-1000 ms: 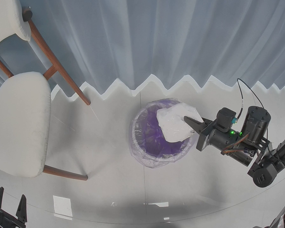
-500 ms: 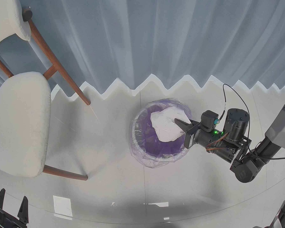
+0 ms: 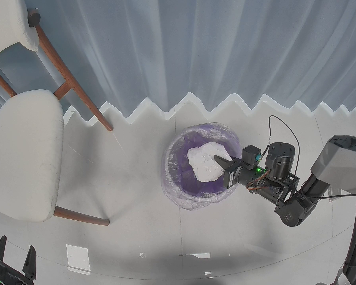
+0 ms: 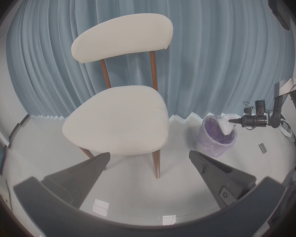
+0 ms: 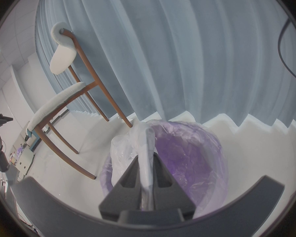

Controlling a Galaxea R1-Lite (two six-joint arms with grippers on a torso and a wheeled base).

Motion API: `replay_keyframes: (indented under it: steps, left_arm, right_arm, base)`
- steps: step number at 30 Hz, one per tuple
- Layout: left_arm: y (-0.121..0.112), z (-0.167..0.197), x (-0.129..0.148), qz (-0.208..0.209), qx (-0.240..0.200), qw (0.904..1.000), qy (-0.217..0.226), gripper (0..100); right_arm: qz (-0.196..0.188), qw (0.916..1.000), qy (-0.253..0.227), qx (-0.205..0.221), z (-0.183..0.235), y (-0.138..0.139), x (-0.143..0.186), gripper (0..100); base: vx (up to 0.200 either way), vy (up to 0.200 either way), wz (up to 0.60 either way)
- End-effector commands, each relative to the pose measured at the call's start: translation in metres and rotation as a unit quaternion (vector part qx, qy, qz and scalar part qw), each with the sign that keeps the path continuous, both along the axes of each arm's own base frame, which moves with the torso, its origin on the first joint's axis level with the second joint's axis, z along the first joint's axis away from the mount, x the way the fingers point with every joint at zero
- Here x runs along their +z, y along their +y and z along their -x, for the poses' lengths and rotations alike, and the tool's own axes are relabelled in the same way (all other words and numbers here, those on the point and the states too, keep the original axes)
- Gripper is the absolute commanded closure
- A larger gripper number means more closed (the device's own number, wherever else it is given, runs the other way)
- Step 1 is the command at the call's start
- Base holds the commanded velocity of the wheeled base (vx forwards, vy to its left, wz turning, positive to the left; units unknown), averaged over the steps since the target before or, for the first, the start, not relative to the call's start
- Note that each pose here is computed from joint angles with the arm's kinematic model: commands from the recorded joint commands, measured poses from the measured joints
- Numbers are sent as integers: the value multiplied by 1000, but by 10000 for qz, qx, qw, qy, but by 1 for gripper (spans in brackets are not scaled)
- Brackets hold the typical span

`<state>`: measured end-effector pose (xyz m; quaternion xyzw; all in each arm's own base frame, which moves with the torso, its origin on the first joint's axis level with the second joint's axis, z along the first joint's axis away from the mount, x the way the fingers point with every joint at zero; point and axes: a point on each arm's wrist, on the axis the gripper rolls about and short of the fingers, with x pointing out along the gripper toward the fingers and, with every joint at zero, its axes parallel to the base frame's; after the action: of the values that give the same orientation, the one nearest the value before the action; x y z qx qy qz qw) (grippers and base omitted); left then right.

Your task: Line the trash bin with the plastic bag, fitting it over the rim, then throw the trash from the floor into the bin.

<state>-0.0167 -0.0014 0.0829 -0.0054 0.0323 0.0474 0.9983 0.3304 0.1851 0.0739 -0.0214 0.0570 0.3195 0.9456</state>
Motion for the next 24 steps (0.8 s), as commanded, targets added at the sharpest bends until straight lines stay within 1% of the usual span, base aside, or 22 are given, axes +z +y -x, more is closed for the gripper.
replay_keyframes:
  steps: [1,9,22,23,24]
  left_arm:
    - [0,-1,-5,15,3,9999,103,0]
    - [0,-1,-5,15,3,9999,103,0]
    - [0,-1,-5,15,10,9999,103,0]
    - [0,-1,-5,15,10,9999,103,0]
    - [0,-1,-5,15,10,9999,103,0]
  right_arm:
    - [71,9997,200,-142,-13,-3,-20,100]
    - [42,9996,164,-242,-28,-4,-28,100]
    - [33,9997,162,-205,-30,0,-30,100]
    - [17,9996,164,-207,-30,0,-30,0]
    - [-3,9997,159,-209,-30,0,-29,0]
  base:
    - [0,0,0]
    - [0,0,0]
    - [0,0,0]
    - [0,0,0]
    - [0,0,0]
